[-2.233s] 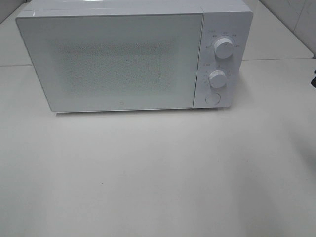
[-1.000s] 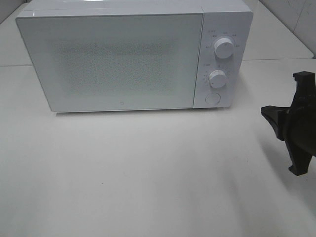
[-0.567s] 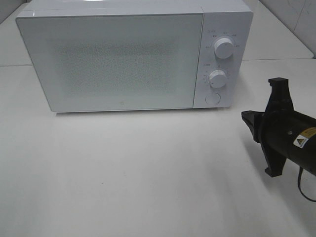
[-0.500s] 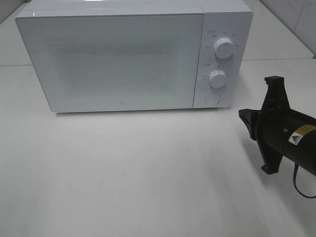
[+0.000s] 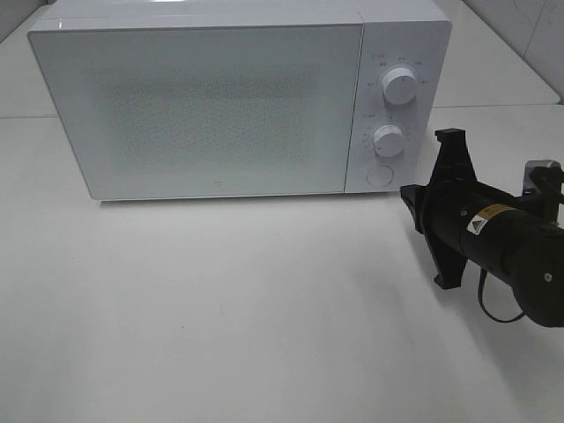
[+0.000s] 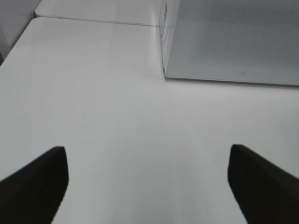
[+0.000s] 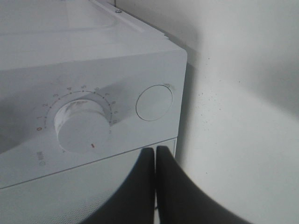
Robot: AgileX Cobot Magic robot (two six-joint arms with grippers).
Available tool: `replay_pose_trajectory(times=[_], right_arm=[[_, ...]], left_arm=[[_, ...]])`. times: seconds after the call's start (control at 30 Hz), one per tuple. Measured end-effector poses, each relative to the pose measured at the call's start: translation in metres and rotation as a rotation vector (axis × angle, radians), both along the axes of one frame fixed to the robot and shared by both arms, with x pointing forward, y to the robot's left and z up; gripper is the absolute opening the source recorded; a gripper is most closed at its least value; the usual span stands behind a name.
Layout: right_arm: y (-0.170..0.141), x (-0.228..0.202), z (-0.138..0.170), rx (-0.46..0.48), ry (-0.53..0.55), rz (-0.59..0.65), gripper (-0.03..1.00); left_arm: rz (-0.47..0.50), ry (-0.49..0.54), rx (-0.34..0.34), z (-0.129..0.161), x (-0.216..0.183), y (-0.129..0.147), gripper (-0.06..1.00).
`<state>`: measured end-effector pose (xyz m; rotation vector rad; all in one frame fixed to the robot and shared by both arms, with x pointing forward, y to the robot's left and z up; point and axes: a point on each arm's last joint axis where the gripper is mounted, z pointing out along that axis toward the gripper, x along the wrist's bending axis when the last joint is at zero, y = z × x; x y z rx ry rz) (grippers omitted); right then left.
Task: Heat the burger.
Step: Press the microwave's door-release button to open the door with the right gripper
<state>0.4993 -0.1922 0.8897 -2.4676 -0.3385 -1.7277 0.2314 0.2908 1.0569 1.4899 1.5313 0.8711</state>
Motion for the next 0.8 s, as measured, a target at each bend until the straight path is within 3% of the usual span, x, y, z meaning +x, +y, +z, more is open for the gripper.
replay_pose_trajectory(times=[0.8], right_arm=[[0.02, 0.053, -0.032, -0.001, -0.003, -0.028, 0.0]], left_arm=[[0.0, 0.0, 0.0, 0.0, 0.0, 0.0, 0.84]])
